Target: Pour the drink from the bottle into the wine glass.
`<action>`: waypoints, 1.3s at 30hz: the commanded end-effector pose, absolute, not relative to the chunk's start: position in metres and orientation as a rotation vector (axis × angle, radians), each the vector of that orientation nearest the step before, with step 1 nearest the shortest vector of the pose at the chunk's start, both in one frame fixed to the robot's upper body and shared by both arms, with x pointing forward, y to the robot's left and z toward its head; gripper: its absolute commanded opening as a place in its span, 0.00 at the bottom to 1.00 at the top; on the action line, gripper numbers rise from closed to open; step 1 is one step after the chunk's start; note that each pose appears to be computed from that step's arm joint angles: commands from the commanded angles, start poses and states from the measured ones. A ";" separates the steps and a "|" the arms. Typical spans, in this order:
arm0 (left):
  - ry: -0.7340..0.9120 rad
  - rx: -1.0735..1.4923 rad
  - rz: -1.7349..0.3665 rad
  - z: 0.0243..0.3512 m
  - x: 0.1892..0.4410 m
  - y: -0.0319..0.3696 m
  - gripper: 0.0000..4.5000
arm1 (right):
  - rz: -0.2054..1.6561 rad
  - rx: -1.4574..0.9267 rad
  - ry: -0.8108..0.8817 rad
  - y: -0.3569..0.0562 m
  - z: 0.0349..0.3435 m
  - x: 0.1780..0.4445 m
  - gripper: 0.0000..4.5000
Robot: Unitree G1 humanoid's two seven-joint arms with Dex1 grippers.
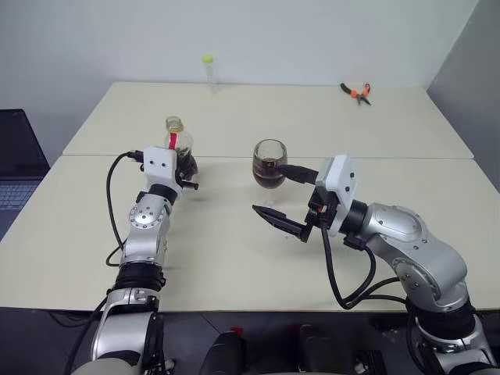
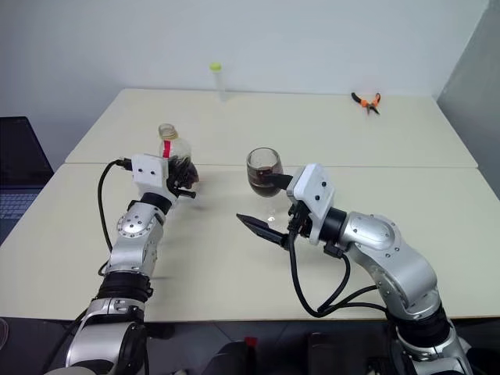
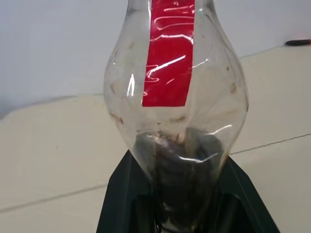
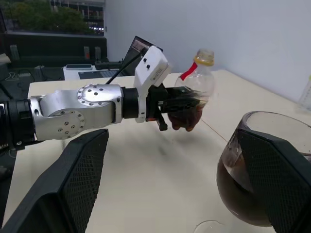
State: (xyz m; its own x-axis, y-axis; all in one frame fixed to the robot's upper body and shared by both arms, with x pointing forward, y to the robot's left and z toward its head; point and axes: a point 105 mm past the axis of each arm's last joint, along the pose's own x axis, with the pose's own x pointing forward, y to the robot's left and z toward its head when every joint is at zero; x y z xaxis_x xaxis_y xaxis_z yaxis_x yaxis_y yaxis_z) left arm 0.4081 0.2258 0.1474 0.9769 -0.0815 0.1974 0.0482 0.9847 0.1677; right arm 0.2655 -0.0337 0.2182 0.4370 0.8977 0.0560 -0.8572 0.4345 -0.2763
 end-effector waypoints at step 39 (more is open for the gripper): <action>-0.199 0.177 0.055 0.152 0.324 0.241 1.00 | 0.673 -0.089 -0.210 -0.104 0.167 0.292 1.00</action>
